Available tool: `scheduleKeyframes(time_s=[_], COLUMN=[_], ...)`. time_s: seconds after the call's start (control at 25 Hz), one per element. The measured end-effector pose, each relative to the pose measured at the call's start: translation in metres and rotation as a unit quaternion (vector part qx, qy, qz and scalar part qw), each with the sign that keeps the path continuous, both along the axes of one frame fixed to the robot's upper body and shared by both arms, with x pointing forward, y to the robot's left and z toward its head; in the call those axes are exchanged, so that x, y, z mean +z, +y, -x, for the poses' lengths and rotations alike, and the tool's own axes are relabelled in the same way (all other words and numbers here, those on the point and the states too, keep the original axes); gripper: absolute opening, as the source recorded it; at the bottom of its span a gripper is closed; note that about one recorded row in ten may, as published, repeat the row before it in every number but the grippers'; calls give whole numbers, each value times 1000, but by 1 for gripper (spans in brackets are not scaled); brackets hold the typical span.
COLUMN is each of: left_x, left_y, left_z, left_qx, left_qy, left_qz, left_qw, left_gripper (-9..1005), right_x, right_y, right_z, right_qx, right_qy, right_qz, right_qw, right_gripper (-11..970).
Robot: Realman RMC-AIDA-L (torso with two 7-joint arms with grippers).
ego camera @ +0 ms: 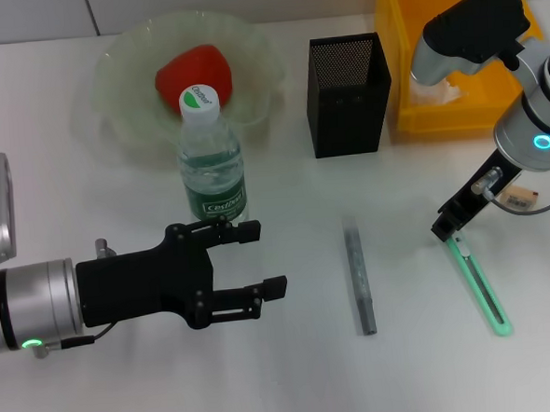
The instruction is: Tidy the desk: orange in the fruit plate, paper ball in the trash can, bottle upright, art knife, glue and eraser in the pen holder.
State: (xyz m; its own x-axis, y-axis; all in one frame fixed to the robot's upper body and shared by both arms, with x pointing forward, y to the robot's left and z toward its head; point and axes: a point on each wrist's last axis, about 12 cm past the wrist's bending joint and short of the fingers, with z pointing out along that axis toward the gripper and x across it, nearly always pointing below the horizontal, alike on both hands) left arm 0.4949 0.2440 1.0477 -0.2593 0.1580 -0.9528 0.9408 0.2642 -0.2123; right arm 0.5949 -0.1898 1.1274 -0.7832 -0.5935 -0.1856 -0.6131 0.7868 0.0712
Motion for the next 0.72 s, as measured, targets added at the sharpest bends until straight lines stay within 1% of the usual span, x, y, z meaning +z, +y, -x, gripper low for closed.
scheduleKeyframes(time_s=[0.48, 0.72], left_x=[1, 1], left_y=[-1, -2], left_z=[-1, -2], left_qx=[-1, -2], left_qy=[-1, -2], left_qz=[0, 0], left_qw=[1000, 1000], left_gripper=[802, 801], right_x=[-3, -4], right_y=[0, 0], right_z=[0, 0], right_qx=[0, 4], right_qy=[8, 8], right_qz=[3, 3], right_qw=[1000, 1000], right_gripper=[320, 252])
